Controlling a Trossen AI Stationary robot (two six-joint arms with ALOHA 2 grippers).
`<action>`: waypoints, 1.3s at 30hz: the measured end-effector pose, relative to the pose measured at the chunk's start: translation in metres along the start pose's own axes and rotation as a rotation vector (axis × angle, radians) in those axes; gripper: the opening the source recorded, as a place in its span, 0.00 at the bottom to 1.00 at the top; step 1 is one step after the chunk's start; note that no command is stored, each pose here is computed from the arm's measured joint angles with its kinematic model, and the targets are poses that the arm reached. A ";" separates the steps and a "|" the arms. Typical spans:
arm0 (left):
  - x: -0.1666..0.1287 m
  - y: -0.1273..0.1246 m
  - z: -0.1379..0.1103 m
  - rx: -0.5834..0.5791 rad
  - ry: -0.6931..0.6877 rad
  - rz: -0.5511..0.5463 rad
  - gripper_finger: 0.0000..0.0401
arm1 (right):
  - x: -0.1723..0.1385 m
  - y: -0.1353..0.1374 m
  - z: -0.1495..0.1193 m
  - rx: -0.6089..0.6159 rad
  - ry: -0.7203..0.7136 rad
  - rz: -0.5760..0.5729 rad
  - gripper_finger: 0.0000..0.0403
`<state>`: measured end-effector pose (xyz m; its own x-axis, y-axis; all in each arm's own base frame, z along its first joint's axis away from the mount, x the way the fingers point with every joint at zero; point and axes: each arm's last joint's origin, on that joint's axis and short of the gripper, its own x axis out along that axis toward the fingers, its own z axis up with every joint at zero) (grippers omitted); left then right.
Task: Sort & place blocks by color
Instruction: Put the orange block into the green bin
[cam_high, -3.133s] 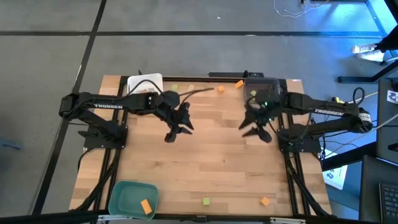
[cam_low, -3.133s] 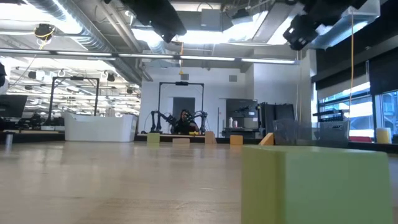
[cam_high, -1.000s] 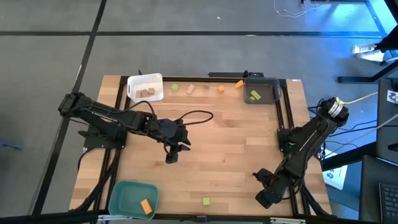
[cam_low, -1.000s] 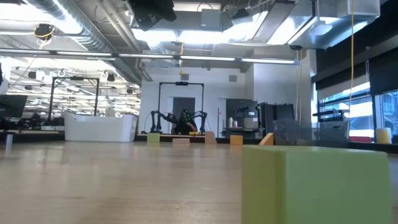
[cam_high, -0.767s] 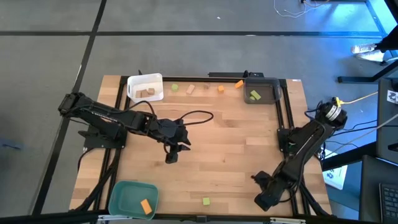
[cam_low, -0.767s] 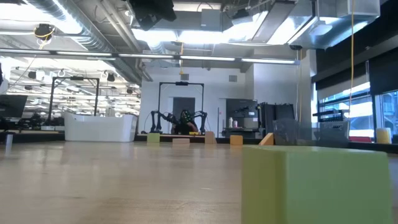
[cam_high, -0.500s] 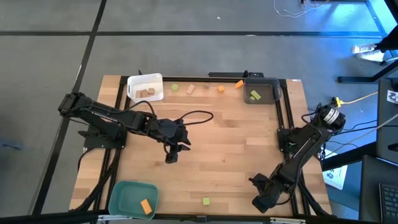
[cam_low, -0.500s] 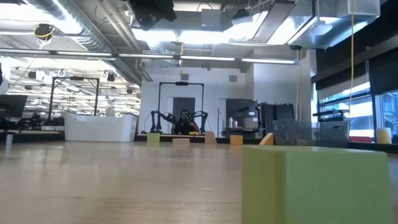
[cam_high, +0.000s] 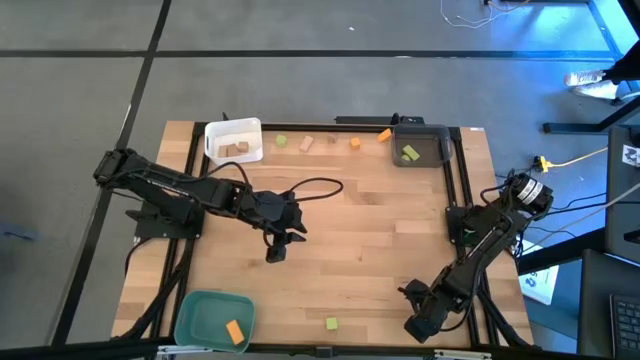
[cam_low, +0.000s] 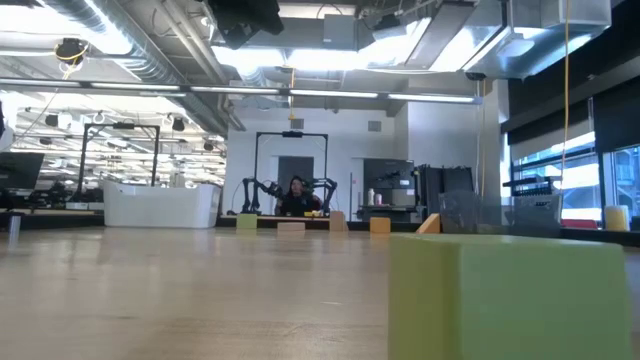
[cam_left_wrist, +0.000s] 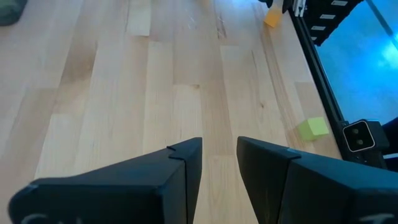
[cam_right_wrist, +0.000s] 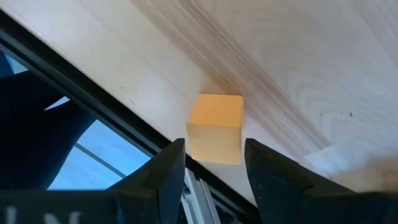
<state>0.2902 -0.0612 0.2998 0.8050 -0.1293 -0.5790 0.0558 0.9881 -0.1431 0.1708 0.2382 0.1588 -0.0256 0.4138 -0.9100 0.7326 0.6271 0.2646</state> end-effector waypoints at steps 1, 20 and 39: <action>0.000 0.000 0.000 0.000 0.000 0.000 0.23 | 0.000 0.000 0.000 -0.011 0.000 0.000 0.41; 0.000 0.000 0.000 0.000 -0.001 0.000 0.23 | 0.000 -0.001 0.002 -0.034 -0.057 0.001 0.41; 0.000 0.000 0.000 0.000 -0.001 0.000 0.23 | 0.000 0.001 0.002 -0.037 -0.053 0.013 0.56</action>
<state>0.2902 -0.0612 0.3001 0.8054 -0.1294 -0.5784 0.0561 0.9881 -0.1429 0.1722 0.2376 0.1583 0.0204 0.3868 -0.9219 0.7067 0.6467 0.2870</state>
